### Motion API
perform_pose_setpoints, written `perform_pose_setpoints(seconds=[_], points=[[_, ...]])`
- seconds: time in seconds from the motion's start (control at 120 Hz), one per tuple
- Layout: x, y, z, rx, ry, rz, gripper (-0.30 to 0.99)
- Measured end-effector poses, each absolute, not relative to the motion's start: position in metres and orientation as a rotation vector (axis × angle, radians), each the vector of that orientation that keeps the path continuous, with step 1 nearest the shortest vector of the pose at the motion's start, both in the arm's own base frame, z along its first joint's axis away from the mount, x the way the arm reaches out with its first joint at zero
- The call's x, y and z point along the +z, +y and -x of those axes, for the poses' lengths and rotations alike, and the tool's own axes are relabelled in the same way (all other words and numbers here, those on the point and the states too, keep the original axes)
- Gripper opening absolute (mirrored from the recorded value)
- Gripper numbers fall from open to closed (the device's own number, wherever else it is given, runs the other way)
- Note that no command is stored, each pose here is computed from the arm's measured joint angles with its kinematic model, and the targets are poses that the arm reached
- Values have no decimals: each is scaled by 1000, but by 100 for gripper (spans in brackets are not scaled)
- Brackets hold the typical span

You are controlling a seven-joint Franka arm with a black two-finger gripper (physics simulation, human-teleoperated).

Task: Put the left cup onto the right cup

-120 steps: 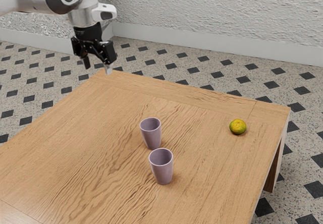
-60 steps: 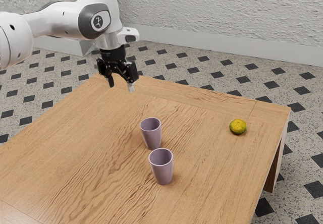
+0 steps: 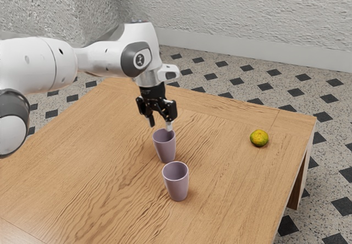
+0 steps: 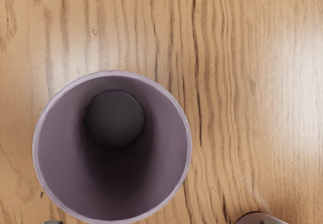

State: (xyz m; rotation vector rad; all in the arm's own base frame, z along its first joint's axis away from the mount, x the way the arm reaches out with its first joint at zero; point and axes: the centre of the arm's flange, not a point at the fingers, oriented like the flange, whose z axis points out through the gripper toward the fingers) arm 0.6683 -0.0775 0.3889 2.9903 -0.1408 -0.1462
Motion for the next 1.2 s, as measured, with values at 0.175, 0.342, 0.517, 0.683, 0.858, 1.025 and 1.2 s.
perform_pose_setpoints(seconds=[0.175, 0.342, 0.517, 0.683, 0.858, 1.025, 1.2], points=[[366, -89, -679, -130, -145, -2980, 47], [345, -92, -687, -136, -141, -2982, 46], [324, -95, -689, -160, -130, -2972, 43], [313, -95, -689, -174, -115, -2962, 34], [312, -93, -690, -173, -107, -2961, 17], [309, -93, -690, -177, -105, -2962, 2], [309, -93, -691, -169, -110, -2972, -6]])
